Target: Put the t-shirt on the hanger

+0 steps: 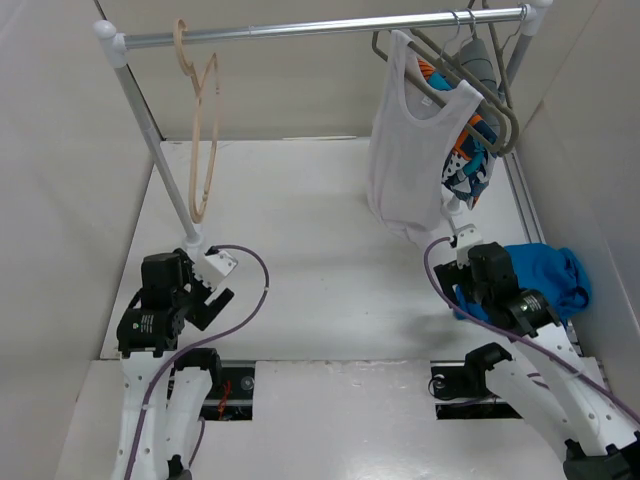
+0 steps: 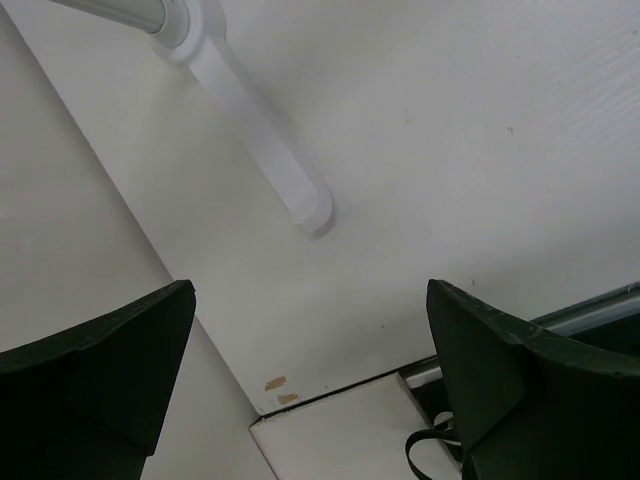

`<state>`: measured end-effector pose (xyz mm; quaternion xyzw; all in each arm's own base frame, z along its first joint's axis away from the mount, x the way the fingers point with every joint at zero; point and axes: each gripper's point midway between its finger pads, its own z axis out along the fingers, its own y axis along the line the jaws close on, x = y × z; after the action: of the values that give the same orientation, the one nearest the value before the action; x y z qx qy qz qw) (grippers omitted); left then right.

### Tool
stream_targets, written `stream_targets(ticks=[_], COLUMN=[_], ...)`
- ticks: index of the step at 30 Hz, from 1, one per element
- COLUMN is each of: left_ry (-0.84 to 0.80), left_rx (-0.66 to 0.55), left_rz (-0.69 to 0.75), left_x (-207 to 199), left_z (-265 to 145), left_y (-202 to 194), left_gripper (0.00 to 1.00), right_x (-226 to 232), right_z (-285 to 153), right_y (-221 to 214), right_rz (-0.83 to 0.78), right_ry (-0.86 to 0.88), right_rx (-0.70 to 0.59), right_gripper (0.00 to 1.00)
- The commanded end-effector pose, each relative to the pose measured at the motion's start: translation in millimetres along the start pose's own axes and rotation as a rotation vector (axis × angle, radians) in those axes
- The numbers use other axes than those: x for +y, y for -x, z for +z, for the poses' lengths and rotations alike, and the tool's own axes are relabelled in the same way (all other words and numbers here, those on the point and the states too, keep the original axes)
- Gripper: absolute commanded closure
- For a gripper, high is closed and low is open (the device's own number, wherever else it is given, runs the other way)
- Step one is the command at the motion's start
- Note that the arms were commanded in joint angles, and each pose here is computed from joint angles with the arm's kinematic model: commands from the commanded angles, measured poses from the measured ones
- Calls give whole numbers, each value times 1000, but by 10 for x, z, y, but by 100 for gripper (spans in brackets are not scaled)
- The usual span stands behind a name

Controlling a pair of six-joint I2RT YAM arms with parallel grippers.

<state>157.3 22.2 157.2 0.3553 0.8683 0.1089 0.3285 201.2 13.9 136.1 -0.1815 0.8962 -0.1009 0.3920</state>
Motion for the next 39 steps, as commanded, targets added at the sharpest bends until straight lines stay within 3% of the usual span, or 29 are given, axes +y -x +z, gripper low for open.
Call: stream_targets(ticks=[1,5,9,14,17,23,26,30,32,36,39], left_ry=[60,121,106,108,111,103,112,122,135,135,162], left_rx=[-78,-161,-207,-298,-322,-329,-351,-357,-371,-372,-372], left_rz=[-78,-66,43,3,-25,-23,-19,1,3,3,2], left_x=[112,216,178,223,235,206,198,206,225,225,267], left_z=[-53,-160,-180,-206,-214,-204,-248,-244,-268,-245,-270], left_y=[179,319,374,586,637,634,652,652,674,672,667], left_gripper=[0,0,0,0,0,0,0,0,0,0,0], right_x=[-5,-41,-71,-134,-63,59,-21,-118,-149,-95,-45], right_z=[6,7,62,294,431,576,565,613,702,918,991], right_y=[106,96,67,-162,-193,-311,-373,-560,-651,-535,-527], right_rz=[40,47,55,81,108,100,111,181,210,236,220], right_ry=[-4,-21,-42,-83,-45,2,-35,-78,-92,-39,-4], right_rx=[-49,-44,-12,99,96,103,127,215,266,250,262], right_gripper=[0,0,0,0,0,23,23,3,5,9,69])
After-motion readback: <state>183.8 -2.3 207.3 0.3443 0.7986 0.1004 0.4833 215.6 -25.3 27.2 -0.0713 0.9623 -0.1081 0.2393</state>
